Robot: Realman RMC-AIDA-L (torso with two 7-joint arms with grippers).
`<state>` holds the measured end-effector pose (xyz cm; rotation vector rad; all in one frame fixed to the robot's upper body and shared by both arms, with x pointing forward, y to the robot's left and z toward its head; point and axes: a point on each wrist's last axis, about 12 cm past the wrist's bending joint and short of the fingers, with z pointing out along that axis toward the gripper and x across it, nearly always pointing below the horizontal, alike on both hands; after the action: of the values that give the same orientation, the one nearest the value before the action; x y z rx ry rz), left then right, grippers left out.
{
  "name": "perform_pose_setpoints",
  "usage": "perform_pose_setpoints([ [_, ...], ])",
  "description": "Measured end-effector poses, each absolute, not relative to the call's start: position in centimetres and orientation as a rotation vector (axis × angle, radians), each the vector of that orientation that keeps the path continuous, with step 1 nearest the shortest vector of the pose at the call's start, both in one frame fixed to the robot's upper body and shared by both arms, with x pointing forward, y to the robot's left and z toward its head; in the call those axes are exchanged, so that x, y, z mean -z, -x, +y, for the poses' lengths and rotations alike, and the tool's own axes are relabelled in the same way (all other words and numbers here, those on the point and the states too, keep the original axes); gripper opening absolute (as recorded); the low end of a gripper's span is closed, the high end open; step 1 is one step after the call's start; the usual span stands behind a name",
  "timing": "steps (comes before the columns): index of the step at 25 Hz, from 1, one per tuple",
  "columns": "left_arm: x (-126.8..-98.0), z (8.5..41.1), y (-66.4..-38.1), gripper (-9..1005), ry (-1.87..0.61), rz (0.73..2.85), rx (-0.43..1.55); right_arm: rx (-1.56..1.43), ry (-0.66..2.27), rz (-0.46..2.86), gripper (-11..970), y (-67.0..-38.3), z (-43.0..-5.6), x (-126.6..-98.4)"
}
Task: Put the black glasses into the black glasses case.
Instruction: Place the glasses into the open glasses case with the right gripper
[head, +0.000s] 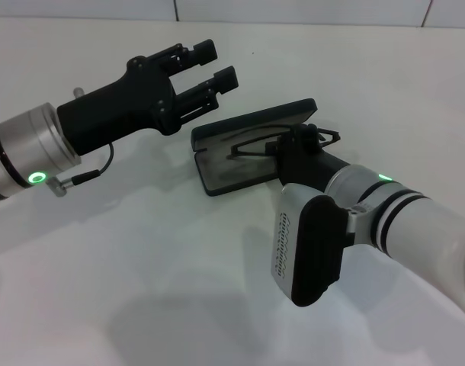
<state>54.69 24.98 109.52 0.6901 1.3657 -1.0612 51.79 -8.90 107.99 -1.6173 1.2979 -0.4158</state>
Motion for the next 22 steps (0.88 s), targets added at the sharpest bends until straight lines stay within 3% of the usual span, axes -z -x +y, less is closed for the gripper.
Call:
perform_pose_setpoints([
  [20, -109.7, 24.8, -55.0, 597, -0.700, 1.359, 1.053, 0.481, 1.649, 1.306, 56, -53.6, -8.1, -108.5],
  [22, -109.8, 25.0, -55.0, 597, -0.699, 1.360, 1.048, 0.477, 1.652, 1.303, 117, -53.4, -8.0, -108.6],
])
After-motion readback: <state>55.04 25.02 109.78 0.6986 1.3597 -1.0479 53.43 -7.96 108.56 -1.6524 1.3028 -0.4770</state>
